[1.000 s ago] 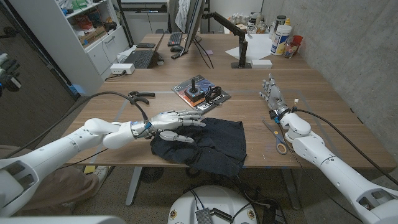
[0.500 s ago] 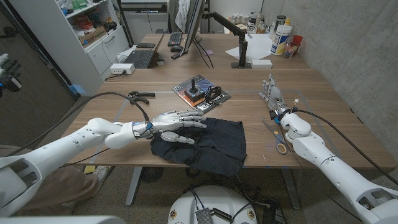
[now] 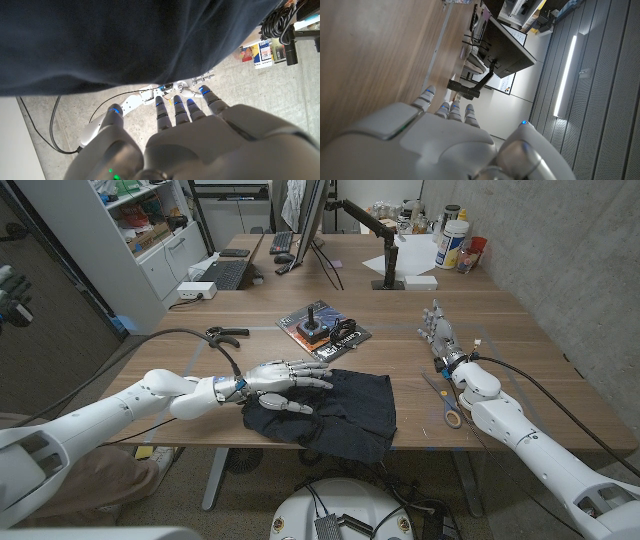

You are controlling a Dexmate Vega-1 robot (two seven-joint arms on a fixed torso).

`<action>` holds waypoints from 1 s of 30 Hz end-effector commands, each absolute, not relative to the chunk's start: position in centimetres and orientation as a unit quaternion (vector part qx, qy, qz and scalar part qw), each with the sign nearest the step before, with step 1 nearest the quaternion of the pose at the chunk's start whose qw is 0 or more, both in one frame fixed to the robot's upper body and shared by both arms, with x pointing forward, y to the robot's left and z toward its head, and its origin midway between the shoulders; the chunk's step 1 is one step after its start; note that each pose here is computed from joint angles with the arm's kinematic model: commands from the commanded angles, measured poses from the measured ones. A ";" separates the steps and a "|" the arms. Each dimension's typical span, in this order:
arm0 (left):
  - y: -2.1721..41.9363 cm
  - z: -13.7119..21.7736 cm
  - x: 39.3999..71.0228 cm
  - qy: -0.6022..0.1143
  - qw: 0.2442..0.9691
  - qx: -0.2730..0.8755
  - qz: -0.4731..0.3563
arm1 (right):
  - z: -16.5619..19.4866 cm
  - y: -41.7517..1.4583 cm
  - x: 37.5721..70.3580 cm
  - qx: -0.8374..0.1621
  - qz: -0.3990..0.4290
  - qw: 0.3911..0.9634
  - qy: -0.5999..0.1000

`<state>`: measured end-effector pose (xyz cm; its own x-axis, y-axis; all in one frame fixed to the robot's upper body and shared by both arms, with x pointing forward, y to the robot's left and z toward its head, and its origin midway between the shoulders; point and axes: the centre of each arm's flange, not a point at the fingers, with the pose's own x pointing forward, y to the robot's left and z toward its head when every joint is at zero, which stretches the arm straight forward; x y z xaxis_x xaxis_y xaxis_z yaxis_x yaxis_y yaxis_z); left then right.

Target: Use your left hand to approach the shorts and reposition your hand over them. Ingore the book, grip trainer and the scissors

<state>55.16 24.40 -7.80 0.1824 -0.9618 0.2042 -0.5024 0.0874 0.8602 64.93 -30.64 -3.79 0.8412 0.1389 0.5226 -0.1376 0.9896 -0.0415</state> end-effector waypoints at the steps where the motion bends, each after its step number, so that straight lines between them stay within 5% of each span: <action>1: 24.7 -8.3 55.2 -0.588 0.447 0.623 -0.258 | -3.7 -30.3 64.8 -0.002 0.072 0.959 -0.273; 30: 24.9 -8.8 55.3 -0.583 0.449 0.625 -0.261 | -3.5 -30.2 64.8 -0.005 0.073 0.959 -0.275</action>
